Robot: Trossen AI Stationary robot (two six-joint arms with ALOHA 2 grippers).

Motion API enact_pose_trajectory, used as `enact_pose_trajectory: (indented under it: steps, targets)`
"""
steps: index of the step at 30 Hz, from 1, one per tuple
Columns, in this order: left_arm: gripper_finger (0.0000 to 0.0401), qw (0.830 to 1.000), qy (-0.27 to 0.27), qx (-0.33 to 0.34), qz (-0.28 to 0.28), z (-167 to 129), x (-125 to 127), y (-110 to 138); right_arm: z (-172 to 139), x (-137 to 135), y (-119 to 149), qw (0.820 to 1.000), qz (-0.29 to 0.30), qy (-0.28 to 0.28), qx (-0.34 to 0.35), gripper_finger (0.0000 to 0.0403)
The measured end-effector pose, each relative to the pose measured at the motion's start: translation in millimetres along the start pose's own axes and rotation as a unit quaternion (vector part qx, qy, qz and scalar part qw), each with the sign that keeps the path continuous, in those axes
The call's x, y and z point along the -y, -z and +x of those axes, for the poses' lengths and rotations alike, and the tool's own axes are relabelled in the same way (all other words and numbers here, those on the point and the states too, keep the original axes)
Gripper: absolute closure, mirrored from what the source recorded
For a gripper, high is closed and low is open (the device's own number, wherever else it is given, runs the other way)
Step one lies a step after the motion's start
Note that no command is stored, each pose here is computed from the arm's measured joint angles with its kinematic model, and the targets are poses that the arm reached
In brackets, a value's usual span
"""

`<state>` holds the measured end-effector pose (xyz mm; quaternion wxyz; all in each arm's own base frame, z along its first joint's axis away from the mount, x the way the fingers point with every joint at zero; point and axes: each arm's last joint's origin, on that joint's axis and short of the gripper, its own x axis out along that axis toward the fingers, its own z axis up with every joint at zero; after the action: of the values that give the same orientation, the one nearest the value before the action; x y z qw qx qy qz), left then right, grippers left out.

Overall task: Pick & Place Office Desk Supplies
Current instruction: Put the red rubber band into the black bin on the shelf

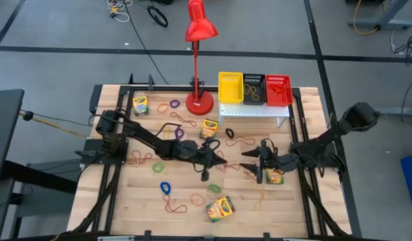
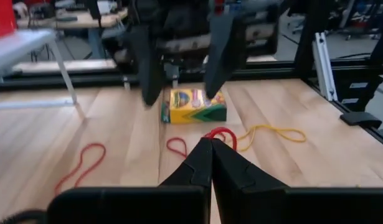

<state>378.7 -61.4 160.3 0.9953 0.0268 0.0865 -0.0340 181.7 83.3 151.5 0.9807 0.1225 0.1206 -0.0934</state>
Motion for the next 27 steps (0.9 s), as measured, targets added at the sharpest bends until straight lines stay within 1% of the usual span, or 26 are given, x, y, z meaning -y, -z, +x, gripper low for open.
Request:
enact_pose_trajectory:
  steps: [3, 5, 8, 12, 15, 19, 24, 27]
  targets:
    - [0.0396, 1.000, 0.000, 0.004, 0.008, -1, 0, -2, 8, 2, 4, 1.000, 0.011, 0.005, -0.004, 0.0148]
    - [0.0396, 1.000, 0.001, -0.010, 0.011, -1, 0, 1, 14, 3, 8, 1.000, 0.020, 0.007, -0.004, 0.0148]
    - [0.0396, 1.000, 0.005, -0.017, 0.012, -2, 0, 3, 21, 0, 12, 1.000, 0.013, 0.011, -0.010, 0.0148]
    - [0.0396, 0.999, 0.022, 0.039, -0.010, -16, -4, 11, 32, -9, 10, 1.000, -0.004, 0.010, -0.010, 0.0148]
    - [0.0396, 0.996, 0.014, 0.068, -0.047, -29, -13, 21, 39, -15, 7, 1.000, -0.021, 0.009, -0.008, 0.0148]
    - [0.0396, 0.993, 0.000, 0.106, -0.056, -40, -22, 24, 48, -19, -1, 1.000, -0.025, 0.014, -0.004, 0.0148]
    - [0.0396, 0.993, -0.012, 0.101, -0.057, -40, -31, 26, 63, -18, -9, 0.999, -0.020, 0.025, -0.021, 0.0145]
    - [0.0396, 0.993, -0.018, 0.097, -0.056, -40, -34, 27, 66, -17, -8, 0.999, -0.027, 0.033, -0.033, 0.0134]
